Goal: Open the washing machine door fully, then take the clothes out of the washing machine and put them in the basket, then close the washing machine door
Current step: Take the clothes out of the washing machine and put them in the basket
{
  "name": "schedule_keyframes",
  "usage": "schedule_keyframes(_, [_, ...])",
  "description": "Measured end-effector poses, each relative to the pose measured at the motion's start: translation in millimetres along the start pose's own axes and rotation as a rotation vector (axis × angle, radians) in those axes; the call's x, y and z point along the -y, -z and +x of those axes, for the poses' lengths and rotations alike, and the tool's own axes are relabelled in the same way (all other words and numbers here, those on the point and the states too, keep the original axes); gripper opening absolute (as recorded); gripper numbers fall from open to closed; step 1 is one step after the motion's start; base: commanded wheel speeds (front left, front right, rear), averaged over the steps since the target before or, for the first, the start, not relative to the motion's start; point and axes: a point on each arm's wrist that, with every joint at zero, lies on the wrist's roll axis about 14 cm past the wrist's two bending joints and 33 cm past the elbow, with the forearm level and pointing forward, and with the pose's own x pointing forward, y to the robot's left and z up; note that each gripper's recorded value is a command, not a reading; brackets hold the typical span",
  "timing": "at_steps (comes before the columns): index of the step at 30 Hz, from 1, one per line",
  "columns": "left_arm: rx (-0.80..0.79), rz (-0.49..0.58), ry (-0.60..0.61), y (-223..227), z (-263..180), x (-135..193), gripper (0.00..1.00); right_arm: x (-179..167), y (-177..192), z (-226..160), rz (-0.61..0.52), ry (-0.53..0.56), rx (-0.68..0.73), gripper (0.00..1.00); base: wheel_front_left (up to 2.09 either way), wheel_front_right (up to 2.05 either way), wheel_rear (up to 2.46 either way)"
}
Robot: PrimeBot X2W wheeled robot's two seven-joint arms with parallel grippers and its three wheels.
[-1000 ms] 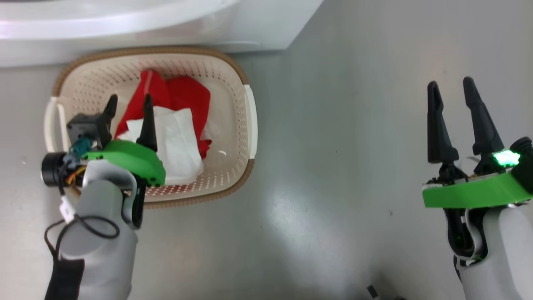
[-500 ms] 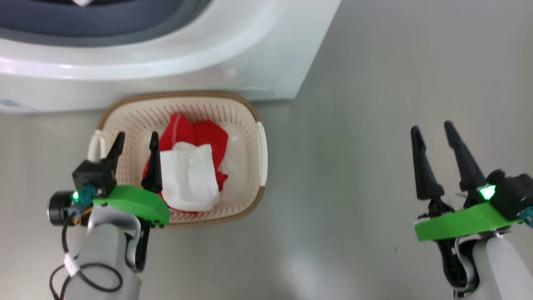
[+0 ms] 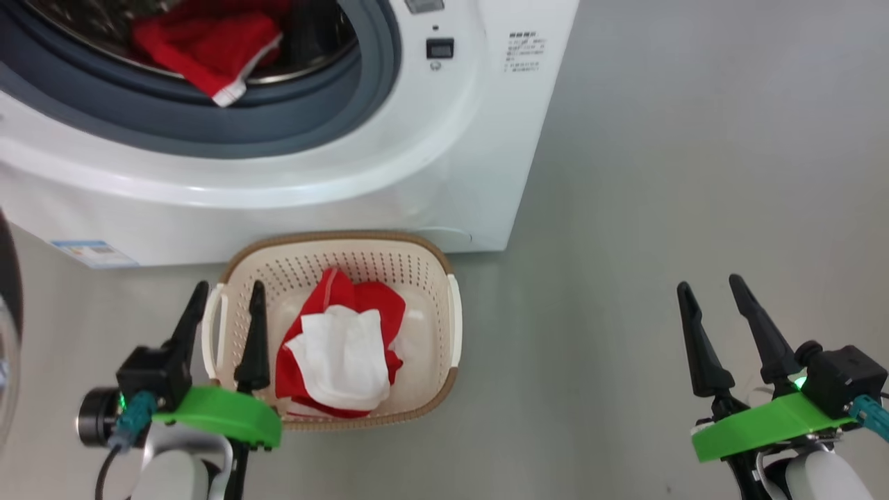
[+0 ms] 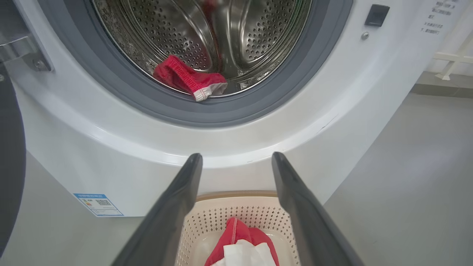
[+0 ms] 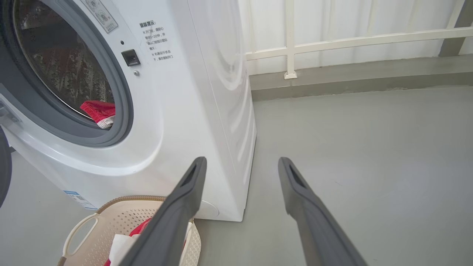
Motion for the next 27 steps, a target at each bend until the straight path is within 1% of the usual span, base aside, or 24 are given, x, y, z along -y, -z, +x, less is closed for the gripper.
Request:
schedule_keyframes(5, [0.051,0.012,-0.012,-17.7,-23.3,-4.1,1.00,-2.7,-8.8,-14.2,-0.005,-0.008,0.019,1.00,0.00,0.00,0.00])
schedule_keyframes(13, [0.102,0.020,-0.040,-31.6,-68.1,-12.9,1.00,-1.4,-15.1,-45.0,-0.013,-0.001,0.033,1.00,0.00,0.00,0.00])
schedule_keyframes(27, [0.152,0.028,-0.094,-43.6,-109.8,-26.8,1.00,8.4,-17.0,-73.9,-0.010,0.036,0.043,1.00,0.00,0.00,0.00])
